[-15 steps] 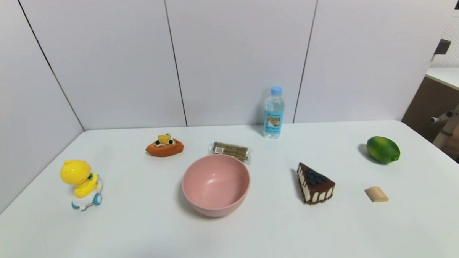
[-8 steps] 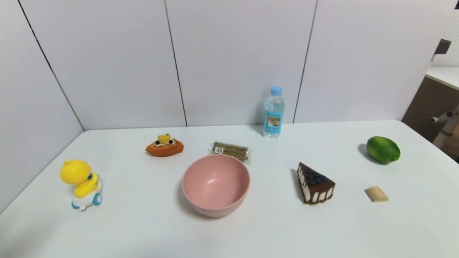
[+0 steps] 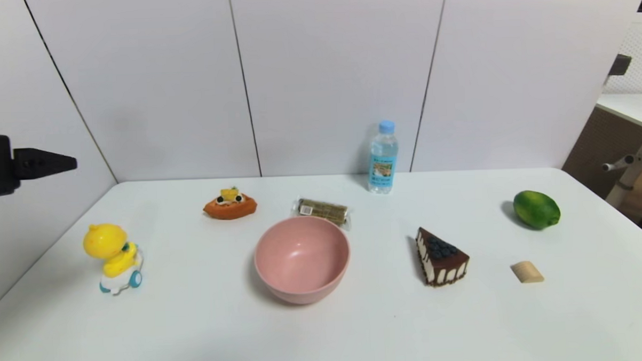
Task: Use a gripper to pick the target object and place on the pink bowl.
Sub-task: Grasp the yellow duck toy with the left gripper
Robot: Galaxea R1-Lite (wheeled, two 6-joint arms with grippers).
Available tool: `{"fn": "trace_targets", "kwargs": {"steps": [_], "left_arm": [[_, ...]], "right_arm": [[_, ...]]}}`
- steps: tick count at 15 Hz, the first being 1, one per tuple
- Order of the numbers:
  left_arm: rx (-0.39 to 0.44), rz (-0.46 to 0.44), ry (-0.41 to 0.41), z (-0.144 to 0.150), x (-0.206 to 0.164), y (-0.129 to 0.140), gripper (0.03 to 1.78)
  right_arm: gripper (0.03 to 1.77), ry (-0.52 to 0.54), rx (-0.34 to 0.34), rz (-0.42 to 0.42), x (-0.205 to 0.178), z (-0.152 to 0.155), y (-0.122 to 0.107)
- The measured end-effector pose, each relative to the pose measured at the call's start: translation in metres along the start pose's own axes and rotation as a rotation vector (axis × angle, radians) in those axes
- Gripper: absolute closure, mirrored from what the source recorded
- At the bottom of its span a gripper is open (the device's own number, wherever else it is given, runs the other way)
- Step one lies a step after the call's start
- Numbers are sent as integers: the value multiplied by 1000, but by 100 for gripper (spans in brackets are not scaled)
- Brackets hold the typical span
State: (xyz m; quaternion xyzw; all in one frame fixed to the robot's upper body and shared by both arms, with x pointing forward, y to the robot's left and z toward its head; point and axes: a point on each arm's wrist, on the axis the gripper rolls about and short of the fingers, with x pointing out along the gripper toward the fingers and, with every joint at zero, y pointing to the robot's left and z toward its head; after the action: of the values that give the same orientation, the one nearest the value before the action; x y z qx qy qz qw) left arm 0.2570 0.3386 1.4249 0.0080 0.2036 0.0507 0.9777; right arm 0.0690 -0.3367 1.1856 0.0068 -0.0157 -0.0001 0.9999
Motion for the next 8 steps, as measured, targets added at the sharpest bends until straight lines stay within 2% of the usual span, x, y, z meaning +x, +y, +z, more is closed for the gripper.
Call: {"fn": "trace_targets", "kwargs": {"steps": [4,8], "left_arm": [[8,102,210,-9,66,2,12],[7,118,399,-29,112,4,12]], "right_arm": [[9,0,0,0,0,0,0],[9,0,0,0,0,0,0]]}}
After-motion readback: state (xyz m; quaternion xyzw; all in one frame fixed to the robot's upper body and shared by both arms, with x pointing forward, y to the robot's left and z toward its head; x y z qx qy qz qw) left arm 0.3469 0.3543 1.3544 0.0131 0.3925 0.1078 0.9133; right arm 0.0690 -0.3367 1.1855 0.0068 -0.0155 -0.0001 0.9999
